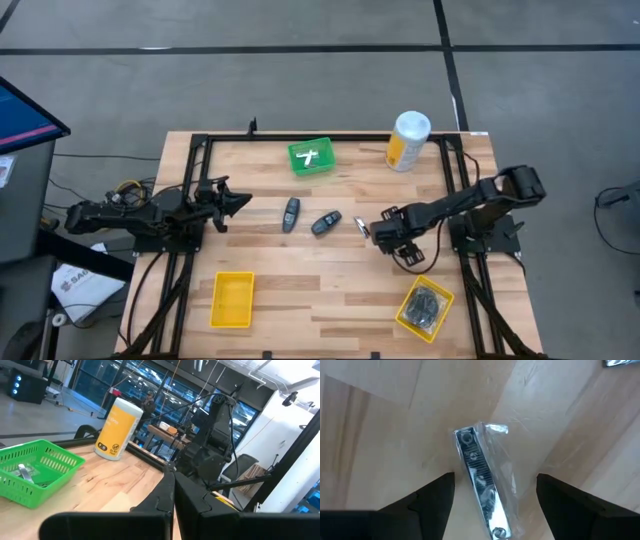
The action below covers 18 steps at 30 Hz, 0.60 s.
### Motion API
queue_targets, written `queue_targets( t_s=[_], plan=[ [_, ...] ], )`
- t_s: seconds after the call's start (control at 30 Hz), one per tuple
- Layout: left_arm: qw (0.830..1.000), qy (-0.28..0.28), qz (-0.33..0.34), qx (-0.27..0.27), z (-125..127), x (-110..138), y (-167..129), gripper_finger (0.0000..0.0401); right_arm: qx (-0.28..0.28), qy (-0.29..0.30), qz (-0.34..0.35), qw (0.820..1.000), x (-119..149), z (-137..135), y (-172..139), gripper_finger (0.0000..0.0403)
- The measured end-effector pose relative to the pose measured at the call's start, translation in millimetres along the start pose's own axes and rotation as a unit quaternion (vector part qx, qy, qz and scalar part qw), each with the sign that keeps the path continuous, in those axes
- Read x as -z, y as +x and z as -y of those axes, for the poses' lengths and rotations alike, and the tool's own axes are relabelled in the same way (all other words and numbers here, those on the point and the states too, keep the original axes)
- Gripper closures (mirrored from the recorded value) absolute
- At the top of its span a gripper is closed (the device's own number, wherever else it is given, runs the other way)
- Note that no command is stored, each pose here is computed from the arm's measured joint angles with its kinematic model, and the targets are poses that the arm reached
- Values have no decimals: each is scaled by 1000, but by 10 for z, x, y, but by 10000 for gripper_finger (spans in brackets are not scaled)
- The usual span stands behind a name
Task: Pick & Place Travel size toiletries
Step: Put the silver nail cutter into the green bin
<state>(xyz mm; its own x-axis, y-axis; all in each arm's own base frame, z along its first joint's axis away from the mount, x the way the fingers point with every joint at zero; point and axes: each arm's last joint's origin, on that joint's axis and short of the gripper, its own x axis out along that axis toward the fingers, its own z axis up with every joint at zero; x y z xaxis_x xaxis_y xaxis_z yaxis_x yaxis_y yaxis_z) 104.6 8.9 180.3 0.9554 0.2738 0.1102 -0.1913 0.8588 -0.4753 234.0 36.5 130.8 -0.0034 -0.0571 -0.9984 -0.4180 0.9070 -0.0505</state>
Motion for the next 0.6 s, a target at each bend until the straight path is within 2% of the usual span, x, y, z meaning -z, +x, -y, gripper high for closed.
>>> queue_targets(
  t_s=[0.17,0.47,0.6],
  plan=[
    [1000,0,0,0,0,0,0,401,-9,1,-16,1000,-8,-1,64,161],
    [1000,4,0,0,0,0,0,401,-18,10,15,1000,-51,-5,54,324],
    [1000,5,0,0,0,-1,0,401,-21,36,16,999,-51,-2,54,367]
  ],
)
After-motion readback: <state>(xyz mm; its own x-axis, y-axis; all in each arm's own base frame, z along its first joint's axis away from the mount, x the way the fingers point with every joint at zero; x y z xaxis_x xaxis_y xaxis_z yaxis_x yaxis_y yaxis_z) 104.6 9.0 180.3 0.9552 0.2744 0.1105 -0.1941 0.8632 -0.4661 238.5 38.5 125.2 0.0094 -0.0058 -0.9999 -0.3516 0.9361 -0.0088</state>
